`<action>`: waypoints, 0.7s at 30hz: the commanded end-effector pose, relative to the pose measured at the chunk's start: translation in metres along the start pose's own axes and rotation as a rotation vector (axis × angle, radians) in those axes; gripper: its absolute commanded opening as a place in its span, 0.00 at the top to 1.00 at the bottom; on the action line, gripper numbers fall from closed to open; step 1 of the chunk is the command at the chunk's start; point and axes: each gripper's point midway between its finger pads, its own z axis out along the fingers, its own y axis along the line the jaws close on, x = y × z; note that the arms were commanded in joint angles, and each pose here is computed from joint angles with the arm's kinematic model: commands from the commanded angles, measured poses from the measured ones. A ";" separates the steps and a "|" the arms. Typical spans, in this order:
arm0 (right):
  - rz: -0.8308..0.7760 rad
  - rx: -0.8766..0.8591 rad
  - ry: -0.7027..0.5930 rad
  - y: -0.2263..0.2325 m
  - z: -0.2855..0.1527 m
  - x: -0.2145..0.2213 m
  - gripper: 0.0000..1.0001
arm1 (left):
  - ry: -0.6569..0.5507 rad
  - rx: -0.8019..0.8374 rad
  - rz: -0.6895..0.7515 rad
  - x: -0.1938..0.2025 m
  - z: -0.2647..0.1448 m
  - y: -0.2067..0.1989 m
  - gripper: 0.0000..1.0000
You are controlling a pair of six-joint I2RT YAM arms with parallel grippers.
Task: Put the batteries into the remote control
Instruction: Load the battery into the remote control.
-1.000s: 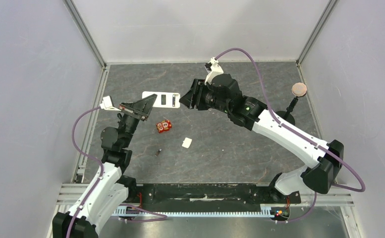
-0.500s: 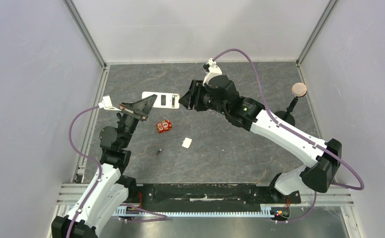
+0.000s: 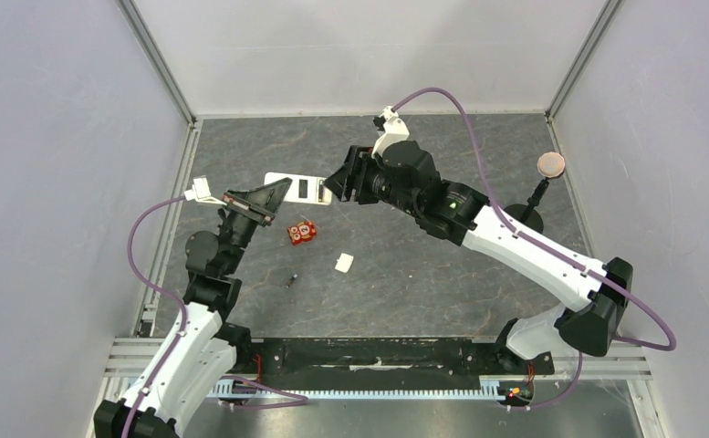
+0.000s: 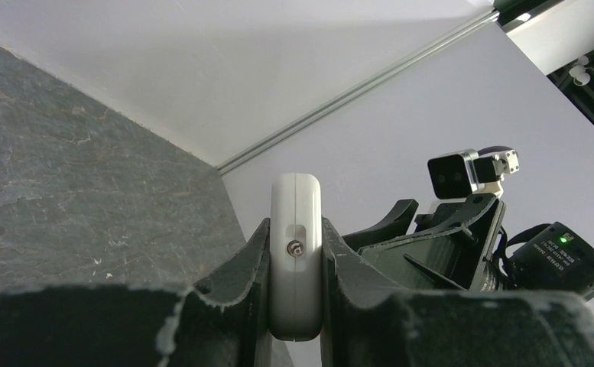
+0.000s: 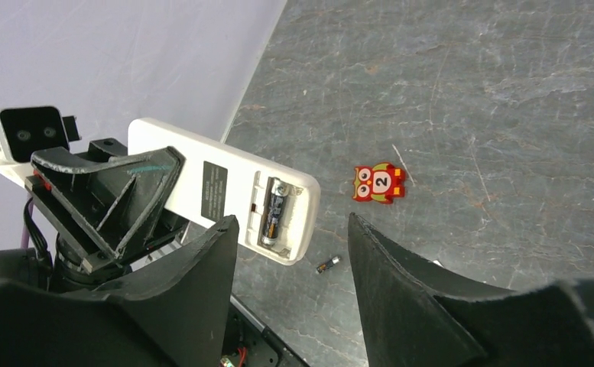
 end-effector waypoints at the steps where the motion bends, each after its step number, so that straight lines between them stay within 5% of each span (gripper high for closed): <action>1: -0.006 0.014 -0.071 0.008 -0.002 -0.025 0.44 | -0.012 0.063 0.049 -0.006 0.002 -0.018 0.98; 21: -0.009 0.045 0.014 0.001 0.016 -0.003 0.66 | -0.003 0.098 0.032 -0.004 0.001 -0.024 0.98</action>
